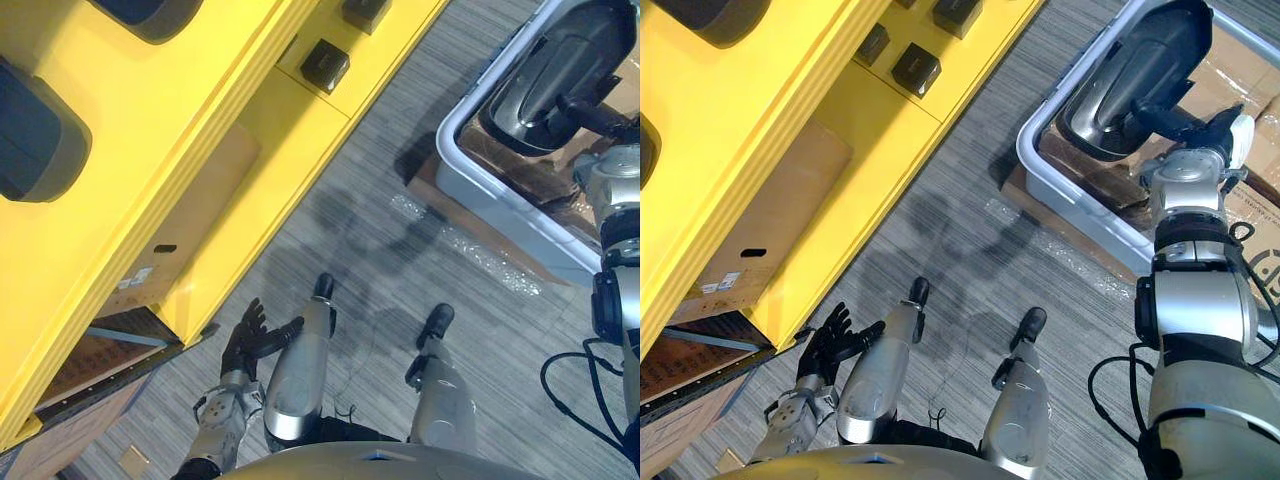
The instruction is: Walk over and take three plastic housings, then place them on the shelf
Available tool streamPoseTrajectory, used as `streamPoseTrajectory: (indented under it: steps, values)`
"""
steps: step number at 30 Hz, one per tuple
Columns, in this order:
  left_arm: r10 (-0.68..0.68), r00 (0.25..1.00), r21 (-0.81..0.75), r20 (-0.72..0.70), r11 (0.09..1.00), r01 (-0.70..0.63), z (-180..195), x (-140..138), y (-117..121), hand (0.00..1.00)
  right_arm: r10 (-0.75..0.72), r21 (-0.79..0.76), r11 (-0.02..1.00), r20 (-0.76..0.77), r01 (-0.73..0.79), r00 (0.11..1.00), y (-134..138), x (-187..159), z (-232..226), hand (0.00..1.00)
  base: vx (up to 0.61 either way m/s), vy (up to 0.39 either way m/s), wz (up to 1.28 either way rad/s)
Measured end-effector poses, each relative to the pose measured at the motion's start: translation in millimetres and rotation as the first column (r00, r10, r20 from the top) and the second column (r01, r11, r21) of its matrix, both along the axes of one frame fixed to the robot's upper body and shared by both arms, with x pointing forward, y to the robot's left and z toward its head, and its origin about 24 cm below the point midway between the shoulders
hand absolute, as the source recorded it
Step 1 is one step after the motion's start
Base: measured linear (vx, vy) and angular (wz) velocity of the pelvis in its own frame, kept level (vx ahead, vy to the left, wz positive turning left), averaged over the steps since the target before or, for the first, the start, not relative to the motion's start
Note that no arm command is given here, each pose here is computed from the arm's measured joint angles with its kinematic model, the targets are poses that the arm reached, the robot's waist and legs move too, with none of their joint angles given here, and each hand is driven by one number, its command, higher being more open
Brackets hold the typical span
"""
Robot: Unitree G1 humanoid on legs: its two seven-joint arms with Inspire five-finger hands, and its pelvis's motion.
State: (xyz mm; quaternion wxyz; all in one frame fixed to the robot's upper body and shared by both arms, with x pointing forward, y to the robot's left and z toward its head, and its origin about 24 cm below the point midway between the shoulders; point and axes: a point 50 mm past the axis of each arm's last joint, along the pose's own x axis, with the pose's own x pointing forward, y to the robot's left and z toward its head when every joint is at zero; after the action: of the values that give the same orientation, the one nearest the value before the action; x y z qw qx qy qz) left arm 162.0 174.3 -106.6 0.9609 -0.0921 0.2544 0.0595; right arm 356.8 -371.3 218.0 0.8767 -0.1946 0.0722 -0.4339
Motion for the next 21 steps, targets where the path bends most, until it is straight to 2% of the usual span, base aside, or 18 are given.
streamPoseTrajectory:
  steps: [3, 8, 10, 12, 21]
  values:
    - [0.001, 1.0, -0.006, -0.005, 1.0, -0.001, -0.5, -0.4, -0.2, 1.0, -0.046, -0.017, 0.999, -0.028, 0.045, 0.999, -20.9, -14.1, 8.3, 0.0, -0.01, 0.018, 0.06]
    - [0.006, 1.0, -0.014, -0.008, 1.0, -0.007, -0.9, -0.8, -0.3, 1.0, -0.044, -0.012, 0.999, -0.121, 0.043, 0.992, -33.2, -22.8, 3.7, 0.0, 0.0, 0.004, 0.01]
    - [0.003, 1.0, -0.02, -0.011, 1.0, -0.003, -1.2, -1.0, -1.8, 1.0, -0.003, 0.016, 1.0, -0.197, 0.006, 0.98, -31.9, -22.3, -13.0, 0.0, 0.0, 0.0, 0.0]
    - [0.001, 1.0, -0.023, -0.009, 1.0, -0.001, -0.8, -1.0, -2.9, 1.0, -0.002, -0.028, 1.0, -0.236, -0.005, 0.972, -32.1, -22.8, -18.1, 0.0, 0.0, 0.0, 0.0]
    - [0.004, 1.0, -0.037, -0.011, 0.999, -0.005, 1.6, -2.1, -3.6, 1.0, 0.111, -0.129, 0.98, -0.274, -0.151, 0.955, -23.8, -16.9, -30.1, 0.0, 0.0, 0.003, 0.01]
